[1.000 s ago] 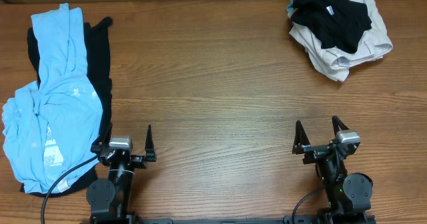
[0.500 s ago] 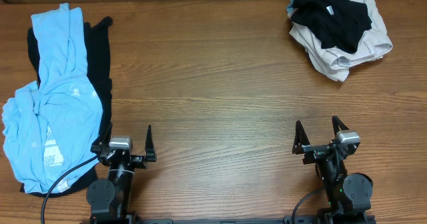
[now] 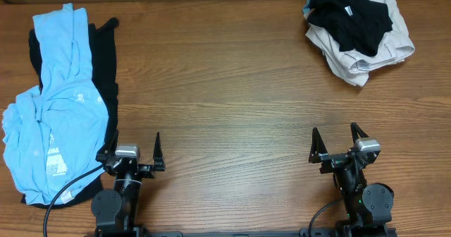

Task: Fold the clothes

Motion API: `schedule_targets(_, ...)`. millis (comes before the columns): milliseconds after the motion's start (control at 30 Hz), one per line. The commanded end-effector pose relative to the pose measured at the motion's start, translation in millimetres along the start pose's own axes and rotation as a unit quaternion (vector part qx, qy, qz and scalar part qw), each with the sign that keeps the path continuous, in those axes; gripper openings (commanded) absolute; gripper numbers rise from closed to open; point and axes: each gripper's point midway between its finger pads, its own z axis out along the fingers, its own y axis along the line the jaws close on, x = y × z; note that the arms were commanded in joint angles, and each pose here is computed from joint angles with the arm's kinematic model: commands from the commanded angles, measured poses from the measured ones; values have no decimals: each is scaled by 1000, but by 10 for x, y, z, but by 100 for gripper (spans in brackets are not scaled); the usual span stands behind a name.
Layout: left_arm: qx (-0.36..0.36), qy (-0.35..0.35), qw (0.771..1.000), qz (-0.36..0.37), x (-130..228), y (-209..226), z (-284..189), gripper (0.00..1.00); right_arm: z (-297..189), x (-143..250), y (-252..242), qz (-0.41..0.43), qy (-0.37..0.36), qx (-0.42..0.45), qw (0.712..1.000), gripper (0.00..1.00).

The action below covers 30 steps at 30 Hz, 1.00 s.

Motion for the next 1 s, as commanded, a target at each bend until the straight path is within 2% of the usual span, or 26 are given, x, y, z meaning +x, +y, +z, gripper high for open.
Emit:
schedule_targets(0, 5, -2, 1000, -1, 2, -18, -2, 100, 3, 27, -25, 0, 0, 5, 1000, 100)
schedule_targets(733, -3, -5, 1000, 0, -14, 7, -2, 100, 3, 15, -24, 0, -2, 5, 1000, 100)
schedule_targets(967, 6, -21, 1000, 0, -93, -20, -4, 100, -3, -101, 91, -2, -25, -26, 999, 100)
